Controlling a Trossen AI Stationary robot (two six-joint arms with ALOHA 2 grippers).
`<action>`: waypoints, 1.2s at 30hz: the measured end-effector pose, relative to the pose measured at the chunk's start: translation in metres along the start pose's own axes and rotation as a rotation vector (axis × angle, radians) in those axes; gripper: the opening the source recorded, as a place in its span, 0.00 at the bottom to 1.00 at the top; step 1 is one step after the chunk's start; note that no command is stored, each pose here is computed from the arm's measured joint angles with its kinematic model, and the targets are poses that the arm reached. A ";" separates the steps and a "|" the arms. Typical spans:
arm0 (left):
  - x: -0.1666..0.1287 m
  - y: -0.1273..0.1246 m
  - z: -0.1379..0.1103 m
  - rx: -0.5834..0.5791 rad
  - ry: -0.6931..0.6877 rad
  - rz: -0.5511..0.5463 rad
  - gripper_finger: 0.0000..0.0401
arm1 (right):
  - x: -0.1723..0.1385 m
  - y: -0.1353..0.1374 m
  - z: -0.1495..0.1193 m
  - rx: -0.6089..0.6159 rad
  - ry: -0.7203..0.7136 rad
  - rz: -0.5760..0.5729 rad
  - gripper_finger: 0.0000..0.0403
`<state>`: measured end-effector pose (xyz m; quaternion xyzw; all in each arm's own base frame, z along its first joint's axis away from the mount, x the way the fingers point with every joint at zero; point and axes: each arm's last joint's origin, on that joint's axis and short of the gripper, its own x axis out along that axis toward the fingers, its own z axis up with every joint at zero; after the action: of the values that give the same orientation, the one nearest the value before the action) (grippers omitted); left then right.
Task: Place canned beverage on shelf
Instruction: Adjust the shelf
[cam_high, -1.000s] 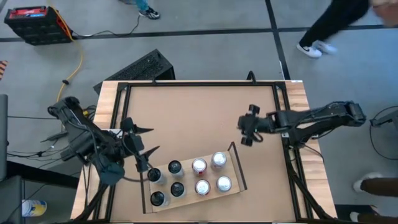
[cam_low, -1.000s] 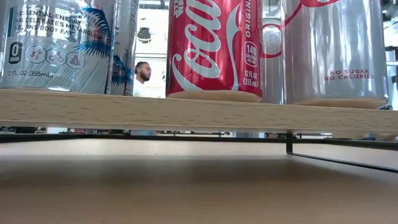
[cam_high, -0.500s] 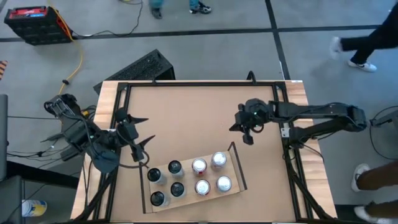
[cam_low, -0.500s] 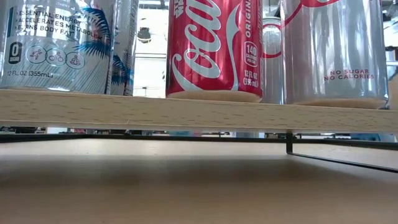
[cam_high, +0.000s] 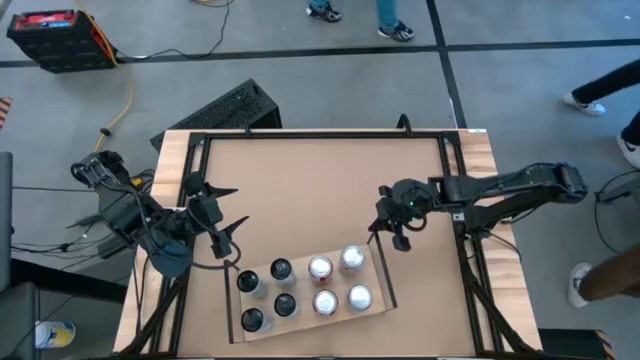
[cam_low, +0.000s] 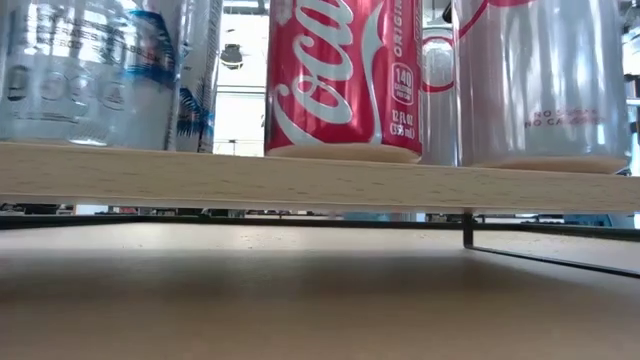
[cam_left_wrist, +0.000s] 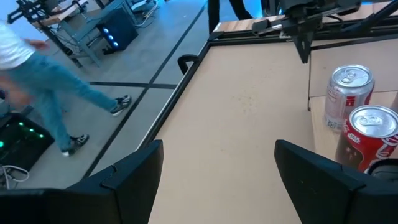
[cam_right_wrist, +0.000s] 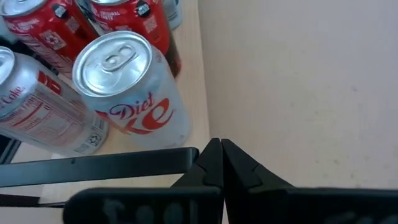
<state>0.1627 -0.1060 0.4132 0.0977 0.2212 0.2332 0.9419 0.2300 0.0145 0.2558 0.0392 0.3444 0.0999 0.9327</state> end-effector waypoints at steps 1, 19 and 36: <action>0.000 0.000 0.000 -0.004 0.000 0.000 0.73 | 0.000 0.002 0.000 0.009 0.004 0.007 0.04; 0.000 0.000 -0.001 -0.032 0.016 -0.021 0.73 | -0.002 0.056 -0.011 0.107 0.086 0.180 0.04; 0.001 0.001 -0.001 -0.013 0.023 -0.029 0.73 | -0.029 0.065 -0.027 0.143 0.085 -0.129 0.05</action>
<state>0.1623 -0.1045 0.4130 0.0858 0.2321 0.2220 0.9431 0.1810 0.0718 0.2630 0.0794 0.3920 0.0165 0.9164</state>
